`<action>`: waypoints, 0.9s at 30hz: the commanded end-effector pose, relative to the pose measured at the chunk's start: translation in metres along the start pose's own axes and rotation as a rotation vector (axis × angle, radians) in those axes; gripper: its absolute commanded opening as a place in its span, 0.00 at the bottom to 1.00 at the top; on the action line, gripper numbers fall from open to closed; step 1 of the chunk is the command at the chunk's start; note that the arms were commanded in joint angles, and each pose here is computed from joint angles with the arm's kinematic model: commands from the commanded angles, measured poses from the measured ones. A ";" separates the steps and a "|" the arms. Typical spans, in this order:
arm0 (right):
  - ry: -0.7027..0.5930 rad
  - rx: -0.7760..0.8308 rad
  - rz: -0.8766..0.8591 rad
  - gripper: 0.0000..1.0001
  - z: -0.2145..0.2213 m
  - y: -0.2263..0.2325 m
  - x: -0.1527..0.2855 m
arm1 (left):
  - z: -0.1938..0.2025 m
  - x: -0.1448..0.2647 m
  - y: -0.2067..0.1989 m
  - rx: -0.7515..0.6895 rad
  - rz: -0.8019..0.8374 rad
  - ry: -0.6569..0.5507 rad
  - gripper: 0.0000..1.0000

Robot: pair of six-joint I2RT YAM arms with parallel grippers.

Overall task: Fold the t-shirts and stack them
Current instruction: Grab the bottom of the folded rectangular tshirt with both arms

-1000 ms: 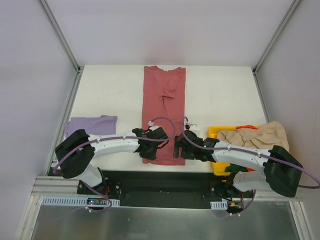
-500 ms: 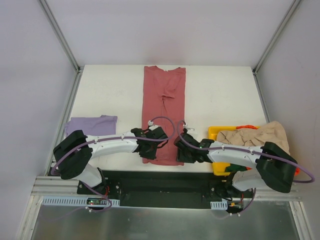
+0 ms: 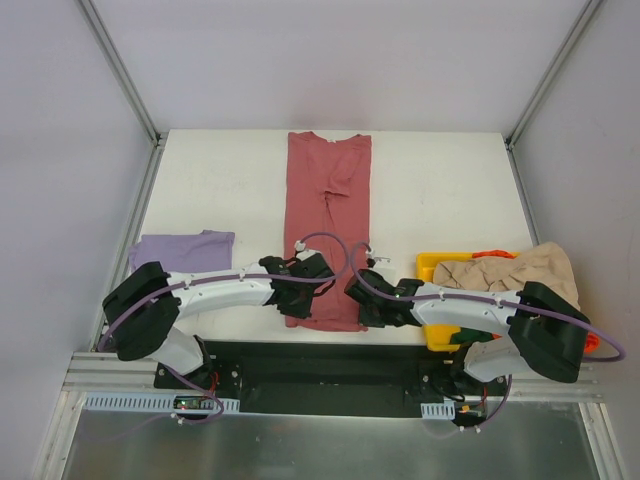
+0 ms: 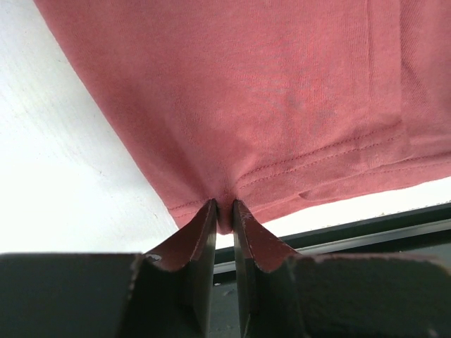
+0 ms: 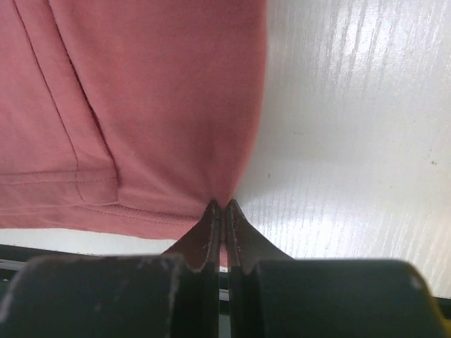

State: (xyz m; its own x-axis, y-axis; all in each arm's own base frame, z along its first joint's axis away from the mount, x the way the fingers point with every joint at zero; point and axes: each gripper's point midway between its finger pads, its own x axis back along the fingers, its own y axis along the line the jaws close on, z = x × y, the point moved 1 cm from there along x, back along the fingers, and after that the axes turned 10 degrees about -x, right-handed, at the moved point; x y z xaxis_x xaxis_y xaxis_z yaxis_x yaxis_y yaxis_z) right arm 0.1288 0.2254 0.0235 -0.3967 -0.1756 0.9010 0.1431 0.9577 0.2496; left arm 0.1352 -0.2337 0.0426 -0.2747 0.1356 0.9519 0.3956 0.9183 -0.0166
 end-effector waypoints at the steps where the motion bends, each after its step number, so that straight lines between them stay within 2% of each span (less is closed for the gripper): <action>1: 0.000 0.025 0.100 0.01 0.003 -0.021 -0.001 | 0.005 0.011 0.009 -0.007 -0.020 -0.017 0.14; 4: -0.004 0.025 0.105 0.01 0.002 -0.022 0.000 | 0.008 0.012 0.012 -0.006 -0.026 -0.013 0.13; 10: -0.007 0.025 0.109 0.01 0.002 -0.025 0.000 | 0.021 0.016 0.016 0.004 -0.018 0.019 0.00; 22: 0.003 0.011 0.124 0.00 0.006 -0.028 -0.003 | 0.055 0.025 0.040 0.044 -0.031 0.041 0.00; 27: 0.053 0.026 0.073 0.01 0.016 -0.018 0.000 | 0.066 0.020 0.042 0.056 -0.034 0.081 0.22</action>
State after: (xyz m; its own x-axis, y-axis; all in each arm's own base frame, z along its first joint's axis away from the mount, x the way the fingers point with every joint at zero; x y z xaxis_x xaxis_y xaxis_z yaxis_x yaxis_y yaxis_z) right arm 0.1281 0.2241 0.0231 -0.3979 -0.1660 0.9023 0.1559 0.9570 0.2448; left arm 0.1015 -0.1803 0.0459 -0.2588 0.1181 0.9587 0.3555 0.9345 -0.0191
